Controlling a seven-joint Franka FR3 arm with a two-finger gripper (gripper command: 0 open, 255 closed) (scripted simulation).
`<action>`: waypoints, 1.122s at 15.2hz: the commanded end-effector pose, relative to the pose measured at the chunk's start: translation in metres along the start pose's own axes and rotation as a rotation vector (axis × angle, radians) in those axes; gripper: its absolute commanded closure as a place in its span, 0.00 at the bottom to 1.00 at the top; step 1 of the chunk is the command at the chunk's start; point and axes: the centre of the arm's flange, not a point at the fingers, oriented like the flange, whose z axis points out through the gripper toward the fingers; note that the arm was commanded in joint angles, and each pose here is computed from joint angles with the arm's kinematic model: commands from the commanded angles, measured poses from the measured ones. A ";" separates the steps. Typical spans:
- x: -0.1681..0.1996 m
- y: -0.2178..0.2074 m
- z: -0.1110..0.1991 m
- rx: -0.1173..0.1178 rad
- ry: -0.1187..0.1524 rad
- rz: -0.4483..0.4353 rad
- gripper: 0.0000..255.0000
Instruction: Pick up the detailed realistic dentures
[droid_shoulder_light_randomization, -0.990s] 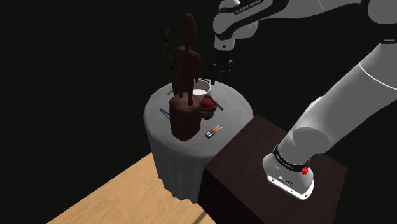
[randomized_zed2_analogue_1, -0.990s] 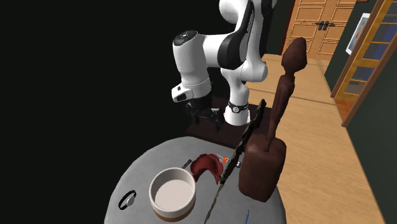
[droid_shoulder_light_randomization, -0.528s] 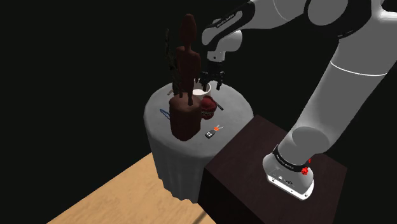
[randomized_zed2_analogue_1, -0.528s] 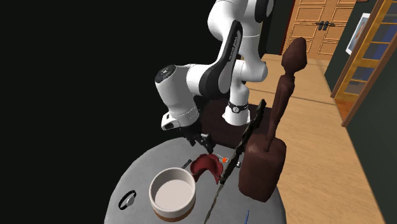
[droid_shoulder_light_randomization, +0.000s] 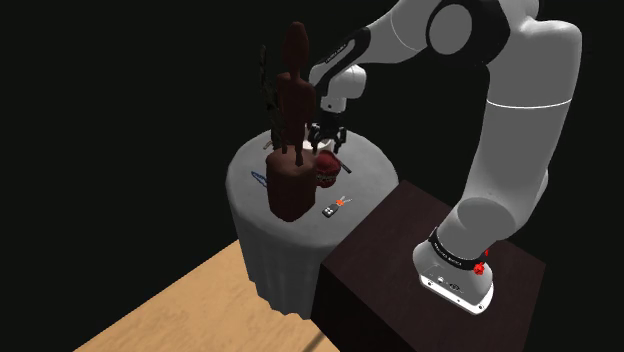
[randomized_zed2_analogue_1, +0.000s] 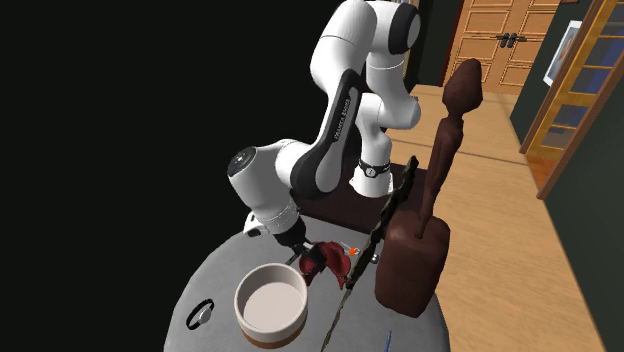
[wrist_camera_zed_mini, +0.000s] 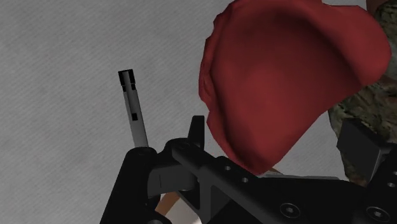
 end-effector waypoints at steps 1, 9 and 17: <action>0.003 0.003 0.010 0.001 0.000 0.001 0.00; 0.007 0.006 0.023 0.001 0.000 0.001 1.00; 0.004 0.003 0.013 0.001 0.000 0.001 1.00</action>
